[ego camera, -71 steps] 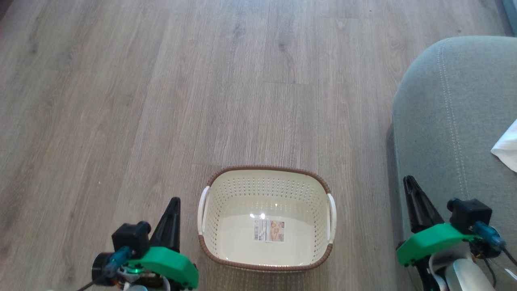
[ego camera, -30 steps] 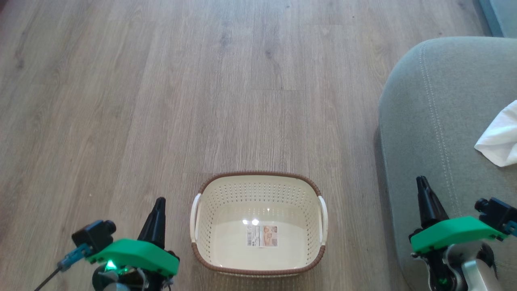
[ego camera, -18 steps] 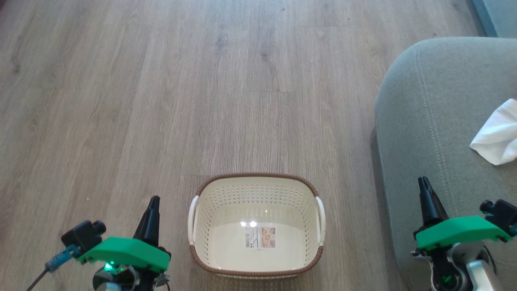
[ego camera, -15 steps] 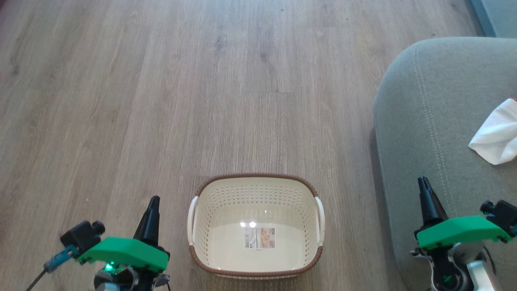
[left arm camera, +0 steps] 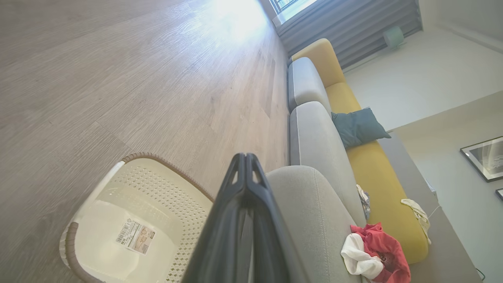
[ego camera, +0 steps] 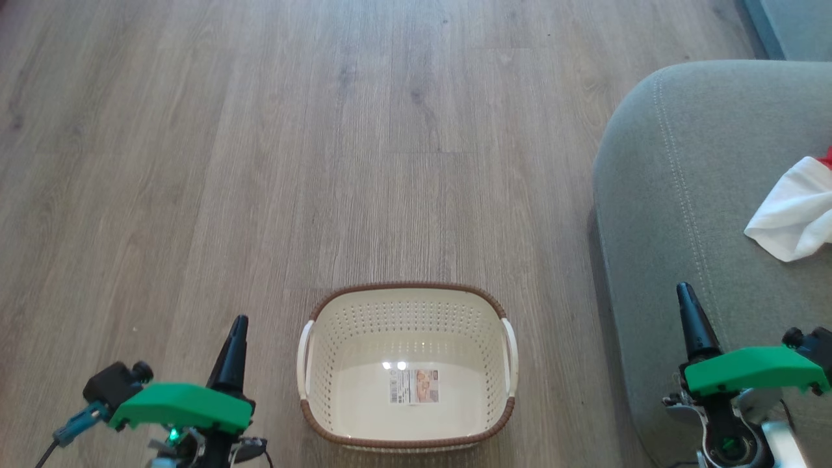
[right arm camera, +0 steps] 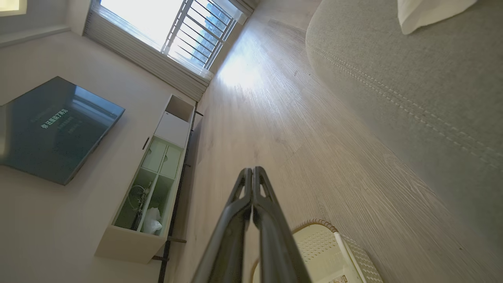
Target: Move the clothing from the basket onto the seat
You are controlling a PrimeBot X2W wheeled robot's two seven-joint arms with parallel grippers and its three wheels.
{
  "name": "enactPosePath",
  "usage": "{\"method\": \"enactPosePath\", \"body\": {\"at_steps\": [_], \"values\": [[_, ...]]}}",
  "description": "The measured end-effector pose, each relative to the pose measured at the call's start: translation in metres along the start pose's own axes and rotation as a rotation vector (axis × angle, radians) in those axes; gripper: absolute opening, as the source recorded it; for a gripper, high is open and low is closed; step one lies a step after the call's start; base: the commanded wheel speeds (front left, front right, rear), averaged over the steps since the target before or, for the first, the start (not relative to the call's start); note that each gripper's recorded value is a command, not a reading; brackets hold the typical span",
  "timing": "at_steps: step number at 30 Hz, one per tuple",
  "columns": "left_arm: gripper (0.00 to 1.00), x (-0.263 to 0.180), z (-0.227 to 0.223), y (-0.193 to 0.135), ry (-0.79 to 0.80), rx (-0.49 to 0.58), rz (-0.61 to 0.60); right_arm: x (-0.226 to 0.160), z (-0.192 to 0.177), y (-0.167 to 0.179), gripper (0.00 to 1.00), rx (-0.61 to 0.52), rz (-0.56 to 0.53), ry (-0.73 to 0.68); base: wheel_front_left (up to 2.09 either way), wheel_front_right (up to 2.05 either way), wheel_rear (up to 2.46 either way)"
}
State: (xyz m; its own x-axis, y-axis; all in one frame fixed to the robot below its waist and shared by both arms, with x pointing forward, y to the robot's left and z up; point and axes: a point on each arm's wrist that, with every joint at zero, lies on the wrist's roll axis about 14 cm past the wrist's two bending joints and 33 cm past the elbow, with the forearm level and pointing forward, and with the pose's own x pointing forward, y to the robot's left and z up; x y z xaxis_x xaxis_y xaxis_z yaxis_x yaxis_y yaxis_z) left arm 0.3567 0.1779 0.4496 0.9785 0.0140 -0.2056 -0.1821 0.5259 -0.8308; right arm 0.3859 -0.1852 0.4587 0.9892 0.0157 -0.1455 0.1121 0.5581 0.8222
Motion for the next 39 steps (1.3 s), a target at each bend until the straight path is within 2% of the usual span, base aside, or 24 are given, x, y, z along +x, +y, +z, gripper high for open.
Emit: {"method": "enactPosePath", "body": {"at_steps": [39], "values": [[0.00,0.009,0.015,-0.015,0.016,-0.425,-0.080,-0.011,0.024,-0.001,0.00,0.447,0.018,-0.048,0.00,0.00,0.00]]}}
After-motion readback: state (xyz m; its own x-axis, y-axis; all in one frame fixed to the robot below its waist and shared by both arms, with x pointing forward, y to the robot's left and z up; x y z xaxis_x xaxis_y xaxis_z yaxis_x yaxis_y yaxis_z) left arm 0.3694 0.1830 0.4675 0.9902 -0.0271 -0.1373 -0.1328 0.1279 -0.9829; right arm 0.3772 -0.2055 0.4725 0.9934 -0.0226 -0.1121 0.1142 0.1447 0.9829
